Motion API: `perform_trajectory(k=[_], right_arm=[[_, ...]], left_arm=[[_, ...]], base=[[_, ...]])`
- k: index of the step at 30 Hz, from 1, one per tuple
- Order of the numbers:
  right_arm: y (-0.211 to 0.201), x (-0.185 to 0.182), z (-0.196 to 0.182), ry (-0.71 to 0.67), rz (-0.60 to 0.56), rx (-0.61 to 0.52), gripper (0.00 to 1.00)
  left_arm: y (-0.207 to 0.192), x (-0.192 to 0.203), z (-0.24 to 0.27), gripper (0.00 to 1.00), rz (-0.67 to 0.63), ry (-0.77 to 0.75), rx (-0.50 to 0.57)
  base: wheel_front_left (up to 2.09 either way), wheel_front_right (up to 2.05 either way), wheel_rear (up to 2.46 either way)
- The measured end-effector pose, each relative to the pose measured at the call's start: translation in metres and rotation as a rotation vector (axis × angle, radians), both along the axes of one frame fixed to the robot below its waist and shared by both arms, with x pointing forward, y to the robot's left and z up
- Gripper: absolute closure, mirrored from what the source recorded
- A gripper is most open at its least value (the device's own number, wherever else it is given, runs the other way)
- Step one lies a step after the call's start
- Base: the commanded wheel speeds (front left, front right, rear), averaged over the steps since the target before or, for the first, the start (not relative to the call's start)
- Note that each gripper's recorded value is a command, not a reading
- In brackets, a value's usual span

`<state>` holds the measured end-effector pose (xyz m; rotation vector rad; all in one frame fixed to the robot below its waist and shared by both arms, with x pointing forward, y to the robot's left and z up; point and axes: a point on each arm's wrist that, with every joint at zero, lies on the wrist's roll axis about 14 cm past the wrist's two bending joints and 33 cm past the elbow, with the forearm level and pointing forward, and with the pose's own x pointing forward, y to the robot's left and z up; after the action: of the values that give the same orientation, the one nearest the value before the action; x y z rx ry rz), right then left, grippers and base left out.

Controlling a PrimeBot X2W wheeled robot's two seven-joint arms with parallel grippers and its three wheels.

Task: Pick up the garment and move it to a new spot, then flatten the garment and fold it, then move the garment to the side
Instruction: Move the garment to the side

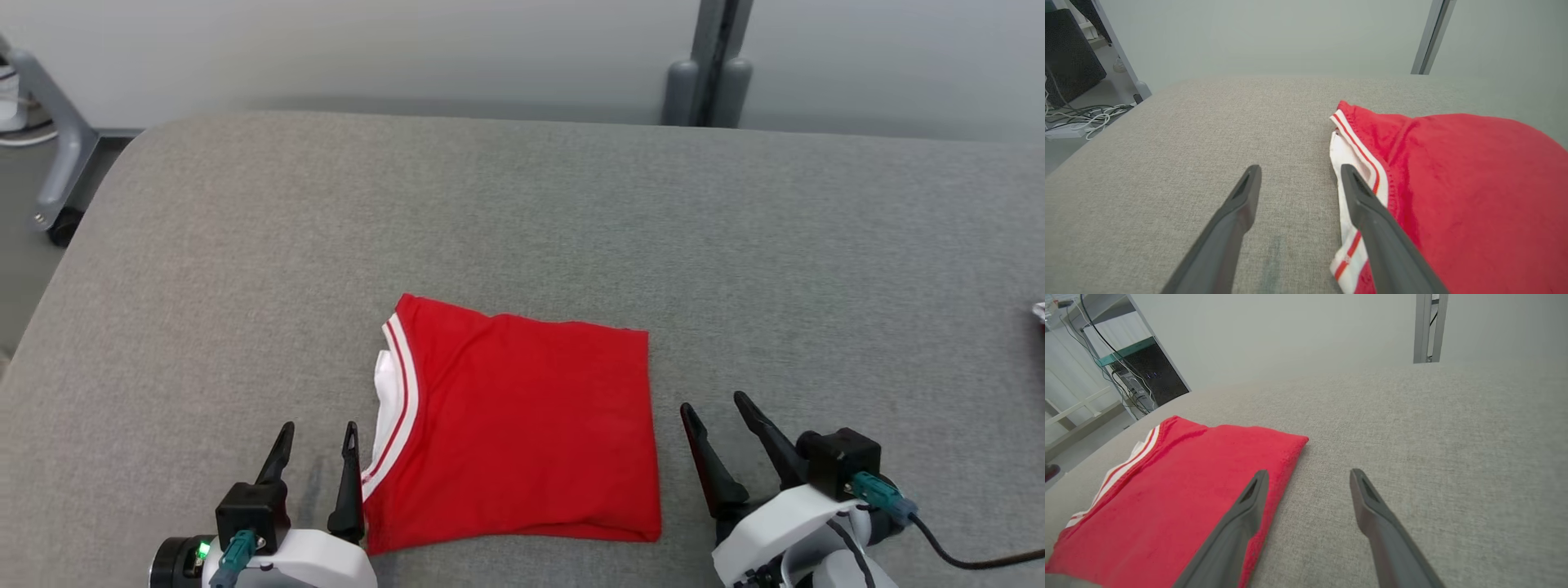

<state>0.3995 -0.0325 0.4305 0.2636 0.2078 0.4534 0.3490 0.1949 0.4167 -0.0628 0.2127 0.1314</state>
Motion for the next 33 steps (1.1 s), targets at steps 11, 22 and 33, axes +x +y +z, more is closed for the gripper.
perform_trajectory(k=[11, 22, 33], right_arm=[[0.061, 0.0, -0.046, 0.159, 0.18, 0.016, 0.0], [0.06, 0.009, -0.042, 0.174, 0.163, 0.042, 1.0], [-0.05, 0.007, -0.033, 0.151, -0.164, 0.044, 1.0]], left_arm=[[0.023, -0.011, -0.013, 0.0, 0.08, 0.051, 0.013], [0.009, 0.004, -0.015, 0.0, 0.022, 0.051, 0.024], [-0.062, 0.05, -0.01, 0.0, -0.223, 0.001, 0.011]], base=[[0.0, 0.0, 0.0], [0.0, 0.0, 0.0], [0.0, 0.0, 0.0]])
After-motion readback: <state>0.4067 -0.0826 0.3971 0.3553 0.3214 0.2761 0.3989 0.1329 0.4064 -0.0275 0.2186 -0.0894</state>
